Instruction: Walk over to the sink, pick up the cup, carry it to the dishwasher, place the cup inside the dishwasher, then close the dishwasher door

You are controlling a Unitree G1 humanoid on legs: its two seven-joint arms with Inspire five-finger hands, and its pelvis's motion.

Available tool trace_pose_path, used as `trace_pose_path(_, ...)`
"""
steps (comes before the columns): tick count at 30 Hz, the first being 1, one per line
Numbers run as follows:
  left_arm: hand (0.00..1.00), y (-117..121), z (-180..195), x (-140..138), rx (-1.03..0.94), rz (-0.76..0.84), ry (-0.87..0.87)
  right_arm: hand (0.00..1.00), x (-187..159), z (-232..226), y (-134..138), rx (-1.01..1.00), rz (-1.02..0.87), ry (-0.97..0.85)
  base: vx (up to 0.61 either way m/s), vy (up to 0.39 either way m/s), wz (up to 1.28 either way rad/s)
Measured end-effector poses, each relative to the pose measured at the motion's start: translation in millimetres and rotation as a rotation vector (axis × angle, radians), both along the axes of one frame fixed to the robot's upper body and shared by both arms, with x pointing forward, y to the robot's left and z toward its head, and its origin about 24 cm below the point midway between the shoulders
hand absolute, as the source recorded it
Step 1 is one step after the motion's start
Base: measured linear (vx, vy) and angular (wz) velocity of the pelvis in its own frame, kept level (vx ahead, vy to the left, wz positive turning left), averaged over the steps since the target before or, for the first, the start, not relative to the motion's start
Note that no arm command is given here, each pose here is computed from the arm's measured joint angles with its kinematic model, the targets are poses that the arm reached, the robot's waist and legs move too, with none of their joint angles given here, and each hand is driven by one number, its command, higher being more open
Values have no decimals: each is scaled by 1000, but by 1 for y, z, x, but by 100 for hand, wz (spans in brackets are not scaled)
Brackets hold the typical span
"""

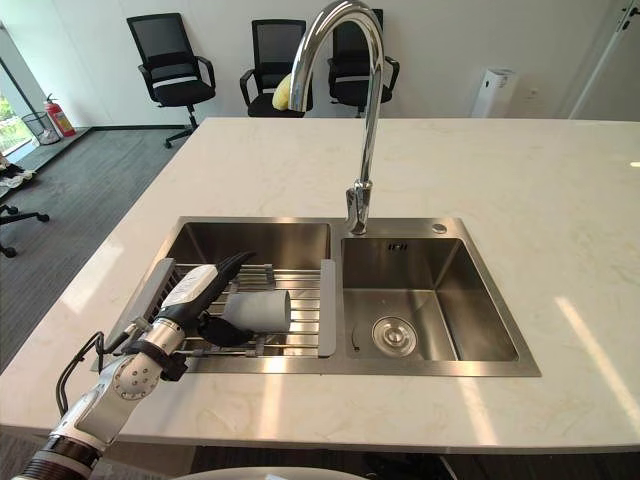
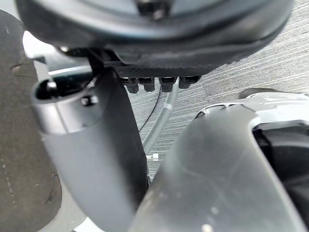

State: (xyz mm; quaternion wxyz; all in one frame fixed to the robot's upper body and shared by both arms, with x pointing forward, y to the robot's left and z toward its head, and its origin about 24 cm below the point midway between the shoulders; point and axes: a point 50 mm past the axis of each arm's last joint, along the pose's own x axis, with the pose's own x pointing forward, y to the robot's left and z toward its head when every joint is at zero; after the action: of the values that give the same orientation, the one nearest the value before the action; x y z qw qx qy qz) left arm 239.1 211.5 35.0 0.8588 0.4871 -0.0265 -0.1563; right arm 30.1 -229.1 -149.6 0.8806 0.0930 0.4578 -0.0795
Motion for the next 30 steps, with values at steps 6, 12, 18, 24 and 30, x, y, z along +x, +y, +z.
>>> trace_pose_path(6, 100, 0, -15, 1, 37, -10, 98, 100, -1, 0, -2, 1, 1, 12, 0, 0, -3)
trace_pose_path(12, 100, -4, -15, 12, 81, -32, 147, 100, 8, -4, 5, -7, 15, 60, 0, 0, -1)
trace_pose_path(18, 0, 0, -18, 16, 96, -20, 170, 100, 15, -7, 5, -43, 11, 123, -21, 4, -1)
trace_pose_path(24, 0, -2, -17, 18, 69, -32, 182, 100, 23, -7, 5, -65, 14, 131, 10, -2, 0)
trace_pose_path(30, 0, -5, -17, 24, 39, -35, 192, 100, 34, -6, 1, -77, 7, 117, 13, -1, 0)
